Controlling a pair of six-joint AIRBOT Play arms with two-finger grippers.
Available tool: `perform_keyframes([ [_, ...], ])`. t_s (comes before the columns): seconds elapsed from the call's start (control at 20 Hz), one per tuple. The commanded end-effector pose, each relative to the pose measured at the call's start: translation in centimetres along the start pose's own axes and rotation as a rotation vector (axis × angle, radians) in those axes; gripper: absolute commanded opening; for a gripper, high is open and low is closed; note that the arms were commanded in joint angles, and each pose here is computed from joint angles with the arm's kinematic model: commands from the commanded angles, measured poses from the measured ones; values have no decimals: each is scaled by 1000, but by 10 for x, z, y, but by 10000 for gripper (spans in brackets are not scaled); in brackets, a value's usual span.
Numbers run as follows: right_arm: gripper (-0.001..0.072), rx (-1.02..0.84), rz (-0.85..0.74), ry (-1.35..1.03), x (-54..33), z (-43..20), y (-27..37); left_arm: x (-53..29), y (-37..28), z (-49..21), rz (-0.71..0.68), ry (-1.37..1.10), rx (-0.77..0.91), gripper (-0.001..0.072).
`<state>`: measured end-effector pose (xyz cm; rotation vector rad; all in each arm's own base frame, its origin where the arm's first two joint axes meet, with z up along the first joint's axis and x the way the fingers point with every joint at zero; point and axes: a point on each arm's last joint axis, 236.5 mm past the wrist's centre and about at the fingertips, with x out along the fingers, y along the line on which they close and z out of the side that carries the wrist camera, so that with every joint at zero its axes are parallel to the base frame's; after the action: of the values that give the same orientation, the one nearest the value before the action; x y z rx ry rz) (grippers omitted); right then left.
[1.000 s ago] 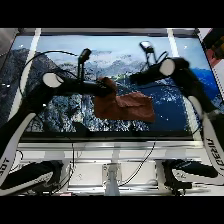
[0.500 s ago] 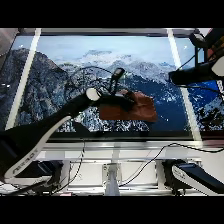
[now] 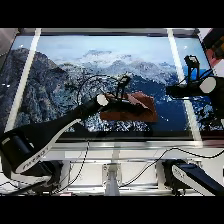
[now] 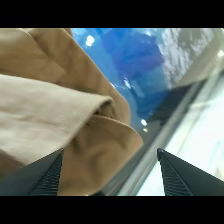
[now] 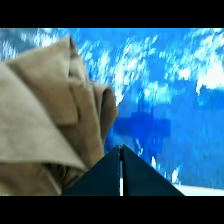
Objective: Fold the clothes and pants, and hang the long-sleeved shirts on hangers.
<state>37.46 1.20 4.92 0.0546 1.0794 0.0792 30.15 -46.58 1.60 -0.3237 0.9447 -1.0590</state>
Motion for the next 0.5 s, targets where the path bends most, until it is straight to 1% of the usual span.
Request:
perform_keyframes([
  [0.0, 13, 15, -9, -152, 9, 28, -4, -12, -16, 9, -35, -18, 30, 661],
  [0.15, 13, 34, -45, -252, 3, 51, -21, -40, -19, 38, -21, -88, 122, 661],
  [0.25, 11, 156, -88, -256, 0, 48, -57, -67, -13, 63, 15, -144, 165, 660],
  [0.35, 11, 279, -131, -215, -1, 30, -100, -96, -4, 86, 54, -203, 195, 649],
  [0.45, 10, 426, -110, -82, 9, -9, -128, -122, 7, 101, 86, -235, 214, 639],
])
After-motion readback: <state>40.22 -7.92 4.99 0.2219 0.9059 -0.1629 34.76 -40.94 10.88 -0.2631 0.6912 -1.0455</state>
